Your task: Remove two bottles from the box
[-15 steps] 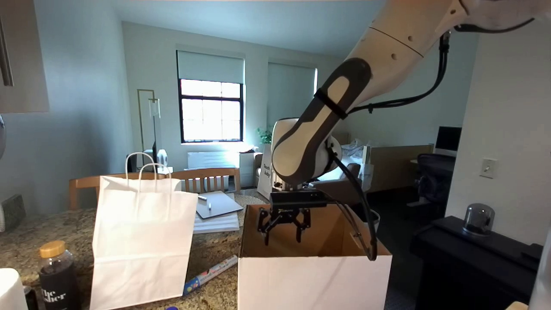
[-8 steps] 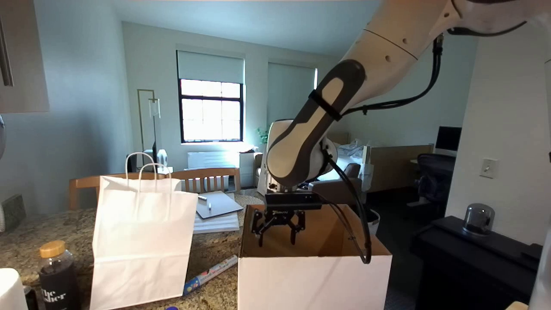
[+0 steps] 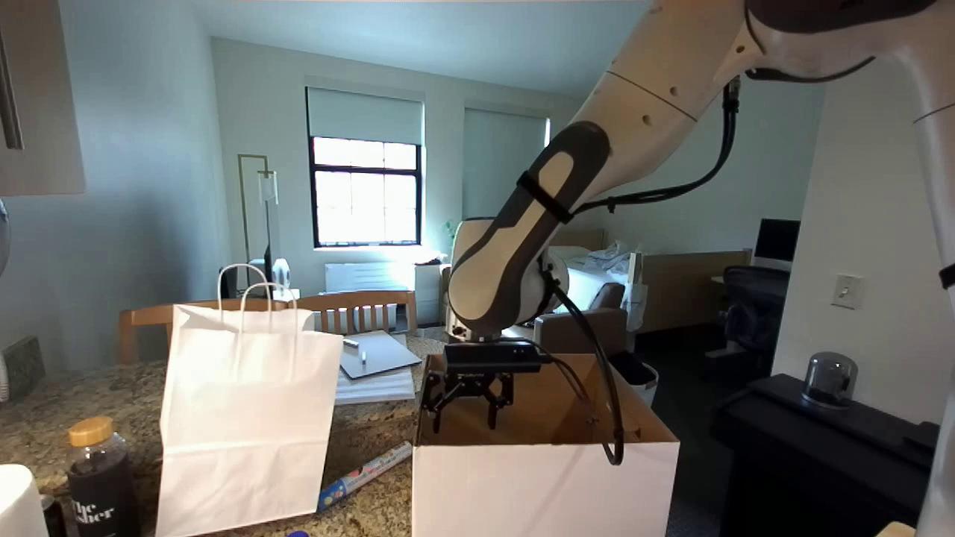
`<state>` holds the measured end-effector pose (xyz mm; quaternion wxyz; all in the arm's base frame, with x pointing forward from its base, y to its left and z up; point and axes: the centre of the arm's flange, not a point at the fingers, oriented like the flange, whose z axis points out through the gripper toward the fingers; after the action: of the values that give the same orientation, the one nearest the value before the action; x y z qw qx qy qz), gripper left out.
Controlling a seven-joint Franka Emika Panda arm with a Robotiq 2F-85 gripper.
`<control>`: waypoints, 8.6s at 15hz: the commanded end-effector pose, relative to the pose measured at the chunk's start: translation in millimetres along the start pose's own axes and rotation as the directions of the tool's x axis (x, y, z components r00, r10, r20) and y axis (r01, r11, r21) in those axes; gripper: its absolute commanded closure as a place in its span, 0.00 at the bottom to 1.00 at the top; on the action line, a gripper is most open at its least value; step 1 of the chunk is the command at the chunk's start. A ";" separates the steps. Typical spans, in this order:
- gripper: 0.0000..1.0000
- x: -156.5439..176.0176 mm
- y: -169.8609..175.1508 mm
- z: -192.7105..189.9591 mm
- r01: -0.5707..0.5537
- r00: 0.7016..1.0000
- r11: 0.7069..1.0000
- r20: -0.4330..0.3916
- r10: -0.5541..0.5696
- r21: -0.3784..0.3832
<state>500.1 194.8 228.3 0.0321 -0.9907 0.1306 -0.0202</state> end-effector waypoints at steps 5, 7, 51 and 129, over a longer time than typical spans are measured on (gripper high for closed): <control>0.00 -15.9 -10.0 3.0 0.059 0.998 0.998 -0.019 -0.058 0.027; 0.00 -18.2 -10.3 3.5 0.064 0.998 0.998 -0.014 -0.063 0.021; 0.00 -50.0 46.0 17.1 -0.049 0.996 0.999 0.073 0.049 0.001; 0.00 -40.6 36.6 45.9 -0.015 0.992 0.999 0.122 0.010 0.034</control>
<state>462.0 179.7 173.5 0.0520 -0.9890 0.1341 0.0359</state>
